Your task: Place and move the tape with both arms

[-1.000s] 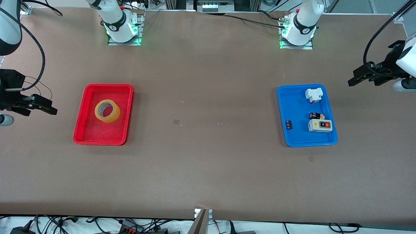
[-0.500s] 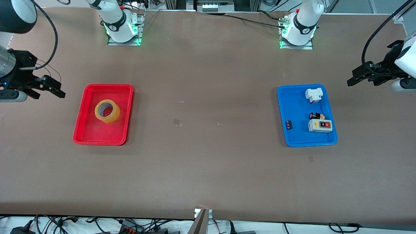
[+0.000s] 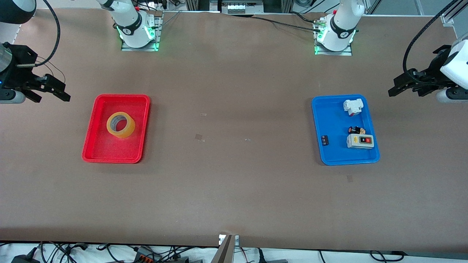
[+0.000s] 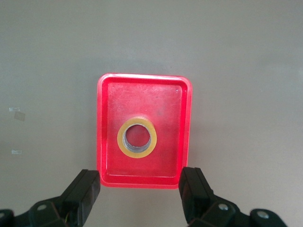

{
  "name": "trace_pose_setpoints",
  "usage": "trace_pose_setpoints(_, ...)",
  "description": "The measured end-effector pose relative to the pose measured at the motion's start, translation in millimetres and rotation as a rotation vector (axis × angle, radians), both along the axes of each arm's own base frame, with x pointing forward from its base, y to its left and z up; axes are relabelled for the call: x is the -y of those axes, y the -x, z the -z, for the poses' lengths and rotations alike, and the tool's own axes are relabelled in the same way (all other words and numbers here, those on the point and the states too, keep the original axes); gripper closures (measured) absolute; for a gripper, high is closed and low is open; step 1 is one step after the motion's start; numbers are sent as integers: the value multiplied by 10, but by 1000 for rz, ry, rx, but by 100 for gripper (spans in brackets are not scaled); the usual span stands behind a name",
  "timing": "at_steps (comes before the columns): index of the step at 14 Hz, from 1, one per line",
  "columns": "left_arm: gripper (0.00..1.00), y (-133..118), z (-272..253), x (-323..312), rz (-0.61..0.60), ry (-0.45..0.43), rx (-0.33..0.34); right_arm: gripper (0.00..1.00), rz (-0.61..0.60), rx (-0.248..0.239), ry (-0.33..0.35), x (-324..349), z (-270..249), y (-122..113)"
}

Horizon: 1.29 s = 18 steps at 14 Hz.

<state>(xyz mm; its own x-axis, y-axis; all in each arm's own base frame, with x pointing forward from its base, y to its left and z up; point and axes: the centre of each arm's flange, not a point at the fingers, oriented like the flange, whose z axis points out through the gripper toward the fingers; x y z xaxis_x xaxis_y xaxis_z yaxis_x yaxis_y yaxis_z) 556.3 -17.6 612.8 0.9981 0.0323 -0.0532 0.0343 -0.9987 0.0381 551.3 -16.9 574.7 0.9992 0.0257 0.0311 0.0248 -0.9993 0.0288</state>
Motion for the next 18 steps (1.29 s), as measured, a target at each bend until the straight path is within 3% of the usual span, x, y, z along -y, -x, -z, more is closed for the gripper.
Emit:
trace_pose_setpoints(15,0,-7,37,65,14,-12,-5,0,15,-9,-5,82,7,23)
trace_pose_setpoints(18,0,-7,37,62,15,-15,-5,0,16,-31,-6,83,9,60)
